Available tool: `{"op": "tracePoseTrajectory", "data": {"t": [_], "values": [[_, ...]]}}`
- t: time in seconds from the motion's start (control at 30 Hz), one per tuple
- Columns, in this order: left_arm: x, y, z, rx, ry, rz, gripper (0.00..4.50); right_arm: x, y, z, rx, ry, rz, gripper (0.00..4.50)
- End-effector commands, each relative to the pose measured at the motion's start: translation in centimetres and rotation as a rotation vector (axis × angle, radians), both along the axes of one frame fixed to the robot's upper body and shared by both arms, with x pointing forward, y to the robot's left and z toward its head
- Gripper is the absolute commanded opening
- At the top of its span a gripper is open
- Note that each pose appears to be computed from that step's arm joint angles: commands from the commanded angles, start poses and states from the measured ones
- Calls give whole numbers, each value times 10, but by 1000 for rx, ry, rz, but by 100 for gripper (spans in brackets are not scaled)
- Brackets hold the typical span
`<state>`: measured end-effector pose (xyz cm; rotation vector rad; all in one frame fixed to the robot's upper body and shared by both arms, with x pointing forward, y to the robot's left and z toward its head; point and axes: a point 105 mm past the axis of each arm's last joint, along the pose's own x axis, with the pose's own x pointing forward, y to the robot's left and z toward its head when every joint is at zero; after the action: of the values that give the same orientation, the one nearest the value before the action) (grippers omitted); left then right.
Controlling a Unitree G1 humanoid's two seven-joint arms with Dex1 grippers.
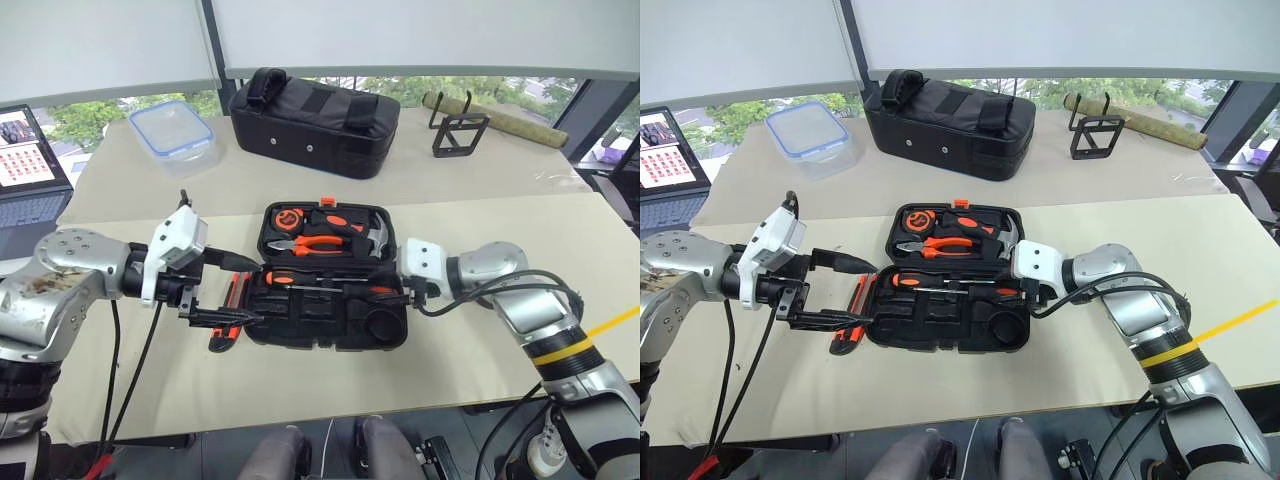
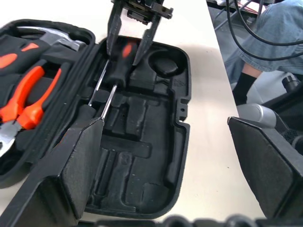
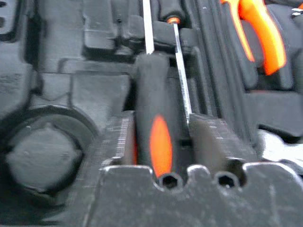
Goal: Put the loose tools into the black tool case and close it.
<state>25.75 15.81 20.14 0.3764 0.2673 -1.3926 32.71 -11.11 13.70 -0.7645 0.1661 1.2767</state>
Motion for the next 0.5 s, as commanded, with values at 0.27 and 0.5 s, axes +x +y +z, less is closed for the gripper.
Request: {"op": "tracePoseTrajectory", "data": {"t": [0.27,0.5], "values": [[4,-1,6,-1,-37,8,450,-3,20,29,148,23,-5,328],[7,1,6,9,-40,14,450,-1,33,18,148,45,12,91]]}}
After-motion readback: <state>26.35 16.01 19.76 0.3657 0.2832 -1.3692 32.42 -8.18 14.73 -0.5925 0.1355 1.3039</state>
